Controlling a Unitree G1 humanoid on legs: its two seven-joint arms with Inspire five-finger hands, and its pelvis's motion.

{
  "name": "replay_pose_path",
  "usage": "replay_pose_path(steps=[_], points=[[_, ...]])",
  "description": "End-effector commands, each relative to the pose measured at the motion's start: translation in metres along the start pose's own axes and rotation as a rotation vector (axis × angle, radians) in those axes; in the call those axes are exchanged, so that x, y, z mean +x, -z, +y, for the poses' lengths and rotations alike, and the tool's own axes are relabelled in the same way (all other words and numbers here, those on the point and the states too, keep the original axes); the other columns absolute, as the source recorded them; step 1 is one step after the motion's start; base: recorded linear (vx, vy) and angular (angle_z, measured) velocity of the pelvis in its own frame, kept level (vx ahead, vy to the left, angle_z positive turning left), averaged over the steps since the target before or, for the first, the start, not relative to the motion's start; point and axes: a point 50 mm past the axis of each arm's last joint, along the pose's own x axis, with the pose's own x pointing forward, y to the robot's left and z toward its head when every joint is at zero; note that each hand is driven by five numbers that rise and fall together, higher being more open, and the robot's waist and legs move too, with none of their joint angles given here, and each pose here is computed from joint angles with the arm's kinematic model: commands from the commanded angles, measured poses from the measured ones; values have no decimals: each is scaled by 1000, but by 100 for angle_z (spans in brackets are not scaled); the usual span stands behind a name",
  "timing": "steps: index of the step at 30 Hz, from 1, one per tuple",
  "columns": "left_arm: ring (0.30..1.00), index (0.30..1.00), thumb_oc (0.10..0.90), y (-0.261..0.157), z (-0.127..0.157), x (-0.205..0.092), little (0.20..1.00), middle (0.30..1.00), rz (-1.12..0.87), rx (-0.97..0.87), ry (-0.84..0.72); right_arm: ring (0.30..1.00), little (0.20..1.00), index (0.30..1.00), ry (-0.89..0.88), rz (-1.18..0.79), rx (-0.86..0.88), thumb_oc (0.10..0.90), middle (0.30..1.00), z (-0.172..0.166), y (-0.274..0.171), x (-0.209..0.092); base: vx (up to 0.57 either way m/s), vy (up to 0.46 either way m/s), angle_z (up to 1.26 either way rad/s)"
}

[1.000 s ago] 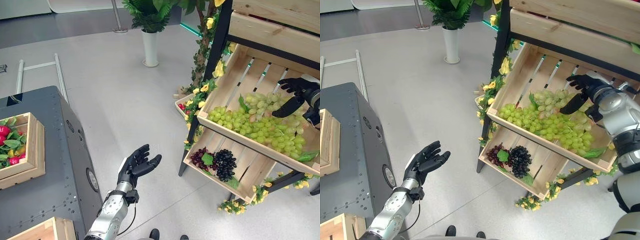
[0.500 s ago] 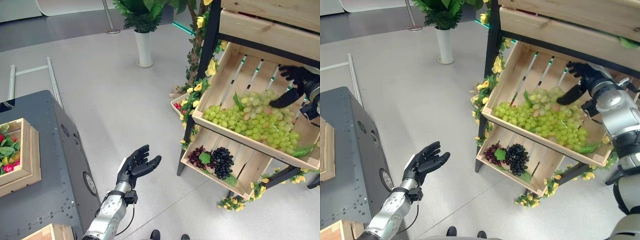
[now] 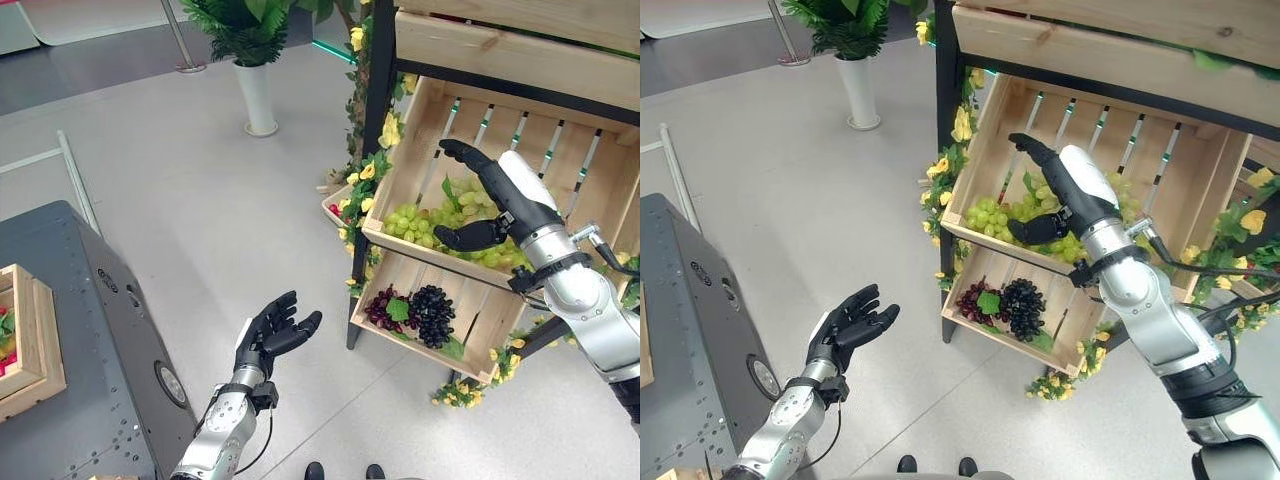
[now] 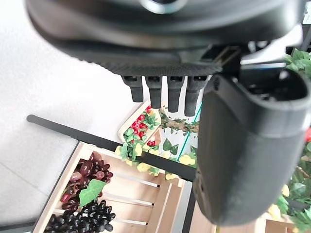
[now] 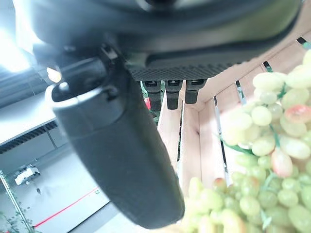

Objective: Pick up the fruits from the basket on one side to the basket on the other side

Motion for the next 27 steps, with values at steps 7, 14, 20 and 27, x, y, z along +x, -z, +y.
replay_pose_path(steps=[7,14,20,27], points=[[900,900,800,-33,-20,8,900,900,-213,15,40,900,900,900,142,-472,86,800,900,-8,-68,-15,0,0,0],[900,900,800,-31,-26,8,900,900,-207,7,11,900,900,900,56,-712,185,800,900,22,-100,-41,-8,-16,-7],[900,900,800,-24,-25,9,900,900,-182,-12,-26,900,900,900,-156,-602,549,800,900,54,-89,-35,-2,-20,0],[900,900,800,-3,-7,4,900,900,-125,19,-134,900,900,900,-367,-259,840,800,900,120,-50,-50,2,-87,1]])
